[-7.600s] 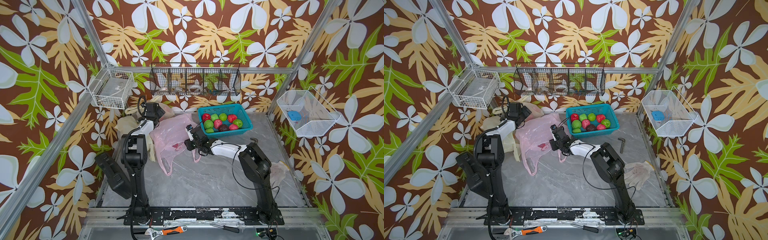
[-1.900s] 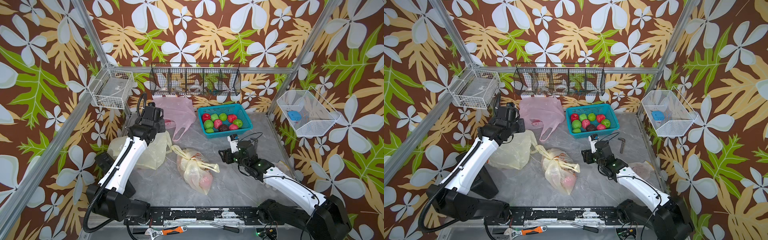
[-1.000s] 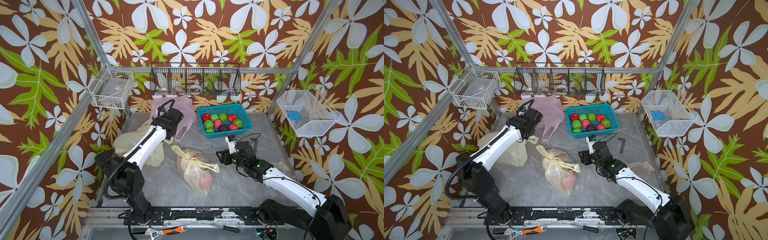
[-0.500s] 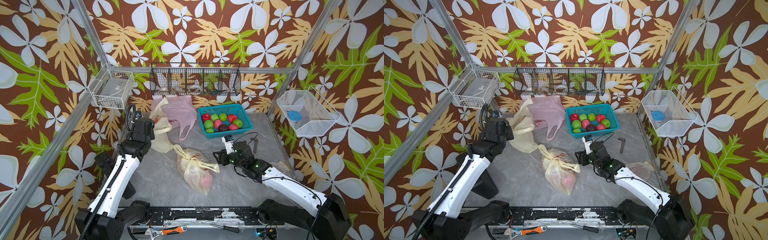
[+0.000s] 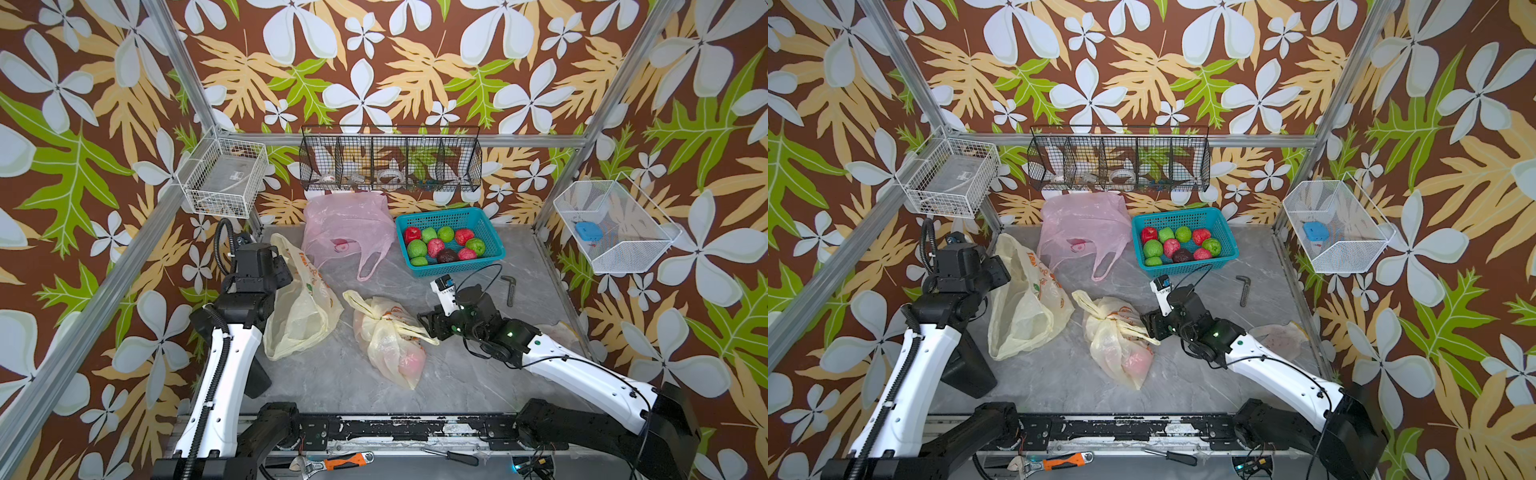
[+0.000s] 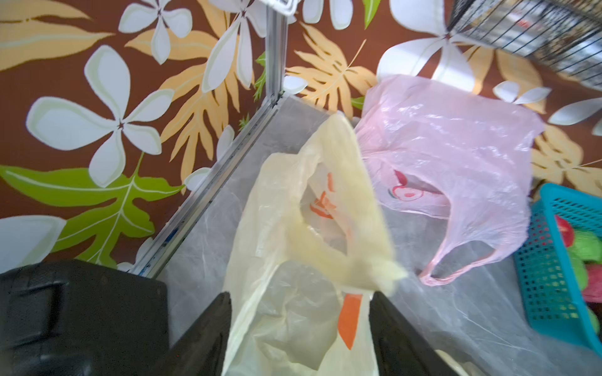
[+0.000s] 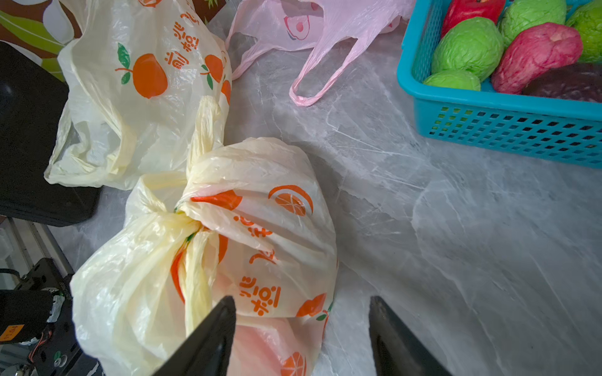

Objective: Untie the knot of a plastic bag & take out the apple
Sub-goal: Adjust the plastic bag at the center of the board, then untie the plastic bag at the center of the board.

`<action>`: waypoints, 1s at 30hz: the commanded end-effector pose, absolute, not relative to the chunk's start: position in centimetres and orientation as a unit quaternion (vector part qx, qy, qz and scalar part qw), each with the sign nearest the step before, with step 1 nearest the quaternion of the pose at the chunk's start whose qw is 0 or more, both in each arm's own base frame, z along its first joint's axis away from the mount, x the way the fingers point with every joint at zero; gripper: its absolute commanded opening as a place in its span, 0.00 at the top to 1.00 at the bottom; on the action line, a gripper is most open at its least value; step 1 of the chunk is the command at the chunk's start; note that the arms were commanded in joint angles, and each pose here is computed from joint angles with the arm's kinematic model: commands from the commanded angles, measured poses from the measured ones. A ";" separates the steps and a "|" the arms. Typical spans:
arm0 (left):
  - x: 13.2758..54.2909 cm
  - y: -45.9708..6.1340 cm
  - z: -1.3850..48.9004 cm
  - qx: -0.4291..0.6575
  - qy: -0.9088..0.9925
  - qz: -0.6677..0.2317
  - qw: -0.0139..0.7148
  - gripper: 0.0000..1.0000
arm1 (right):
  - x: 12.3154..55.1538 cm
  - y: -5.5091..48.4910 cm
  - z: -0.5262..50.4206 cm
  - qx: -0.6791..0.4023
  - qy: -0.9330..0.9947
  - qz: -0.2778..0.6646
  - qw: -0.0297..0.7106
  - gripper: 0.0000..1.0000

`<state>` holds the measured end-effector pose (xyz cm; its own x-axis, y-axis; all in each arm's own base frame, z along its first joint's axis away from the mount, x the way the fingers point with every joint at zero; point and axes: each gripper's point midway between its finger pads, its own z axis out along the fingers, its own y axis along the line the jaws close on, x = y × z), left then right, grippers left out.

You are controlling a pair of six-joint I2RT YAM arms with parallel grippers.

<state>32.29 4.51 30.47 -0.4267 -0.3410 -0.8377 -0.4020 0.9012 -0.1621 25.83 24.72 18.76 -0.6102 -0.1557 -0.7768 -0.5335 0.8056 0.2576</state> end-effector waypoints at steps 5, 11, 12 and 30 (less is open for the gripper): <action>31.7 -5.9 30.4 -0.061 0.878 -0.084 0.466 0.38 | 24.0 25.1 22.1 -0.190 0.856 0.224 0.424 0.34; 31.3 -12.0 25.1 -0.013 0.897 -0.158 0.412 0.37 | 21.2 29.4 24.2 -0.228 0.851 0.234 0.410 0.29; 31.4 -12.9 24.1 -0.009 0.898 -0.180 0.401 0.37 | 20.7 30.5 23.8 -0.240 0.851 0.236 0.403 0.29; 34.9 -18.1 18.1 -0.004 0.920 -0.238 0.312 0.29 | 20.9 36.6 14.2 -0.327 0.858 0.099 0.382 0.92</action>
<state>34.77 -17.06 18.66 -0.7829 -0.1736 -0.5975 0.1270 0.8955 -0.4266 20.59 36.65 13.35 -0.5870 -0.4716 -0.6581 -0.6306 0.7760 0.0064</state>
